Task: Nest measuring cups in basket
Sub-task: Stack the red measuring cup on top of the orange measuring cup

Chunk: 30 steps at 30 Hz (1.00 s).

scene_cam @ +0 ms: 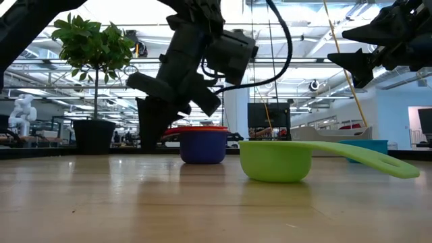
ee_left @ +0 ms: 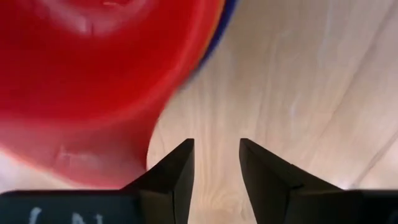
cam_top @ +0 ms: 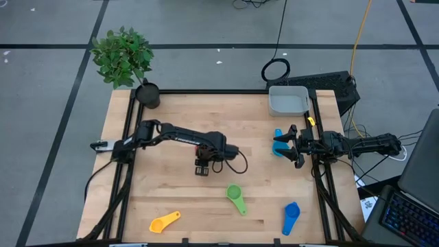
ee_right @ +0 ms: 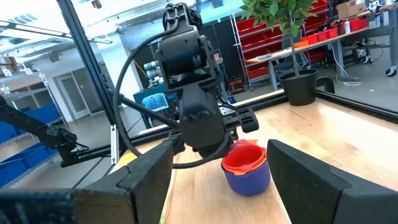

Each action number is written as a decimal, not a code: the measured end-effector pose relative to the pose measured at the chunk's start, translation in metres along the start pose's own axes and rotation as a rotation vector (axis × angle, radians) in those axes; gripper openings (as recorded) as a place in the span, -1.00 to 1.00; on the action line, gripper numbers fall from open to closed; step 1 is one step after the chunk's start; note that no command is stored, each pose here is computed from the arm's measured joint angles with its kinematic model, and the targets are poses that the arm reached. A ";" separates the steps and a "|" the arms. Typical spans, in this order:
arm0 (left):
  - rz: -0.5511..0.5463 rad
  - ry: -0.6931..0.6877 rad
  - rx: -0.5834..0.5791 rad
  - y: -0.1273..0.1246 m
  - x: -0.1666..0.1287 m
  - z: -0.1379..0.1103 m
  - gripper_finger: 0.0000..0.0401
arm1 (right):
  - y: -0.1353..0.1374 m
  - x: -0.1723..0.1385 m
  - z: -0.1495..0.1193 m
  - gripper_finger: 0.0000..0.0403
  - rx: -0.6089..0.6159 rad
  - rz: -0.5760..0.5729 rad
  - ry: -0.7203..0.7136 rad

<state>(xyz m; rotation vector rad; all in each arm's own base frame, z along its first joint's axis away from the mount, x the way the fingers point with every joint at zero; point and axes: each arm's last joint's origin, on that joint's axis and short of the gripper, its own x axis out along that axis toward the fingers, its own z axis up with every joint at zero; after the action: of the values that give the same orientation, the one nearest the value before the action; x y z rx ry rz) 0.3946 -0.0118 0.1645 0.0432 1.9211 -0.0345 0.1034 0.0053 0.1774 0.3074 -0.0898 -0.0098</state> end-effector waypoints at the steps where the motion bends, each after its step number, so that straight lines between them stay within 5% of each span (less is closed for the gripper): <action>1: 0.000 0.012 0.000 0.000 -0.001 -0.002 -0.35 | 0.000 0.000 0.000 0.25 0.000 0.000 0.000; 12: 0.178 -0.068 -0.001 0.022 -0.009 0.000 -0.35 | 0.000 0.000 0.000 0.25 0.011 0.000 0.000; 17: 0.161 -0.043 -0.076 0.023 -0.017 -0.011 -0.35 | 0.000 0.000 0.000 0.25 0.017 -0.002 0.005; 23: 0.134 -0.156 0.027 0.016 -0.029 -0.011 -0.35 | 0.000 0.000 0.000 0.25 0.003 -0.001 -0.004; 27: -0.032 -0.165 0.069 0.028 -0.029 -0.012 -0.35 | 0.000 0.000 0.001 0.25 0.039 0.001 -0.007; 30: 0.019 -0.154 0.043 0.041 -0.028 -0.013 -0.35 | 0.000 0.000 0.000 0.25 0.059 -0.001 0.000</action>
<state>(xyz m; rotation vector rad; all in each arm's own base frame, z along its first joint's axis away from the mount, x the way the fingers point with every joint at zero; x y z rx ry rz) 0.3936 0.0296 0.1953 0.0847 1.7658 -0.0647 0.1034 0.0053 0.1774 0.3668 -0.0896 -0.0082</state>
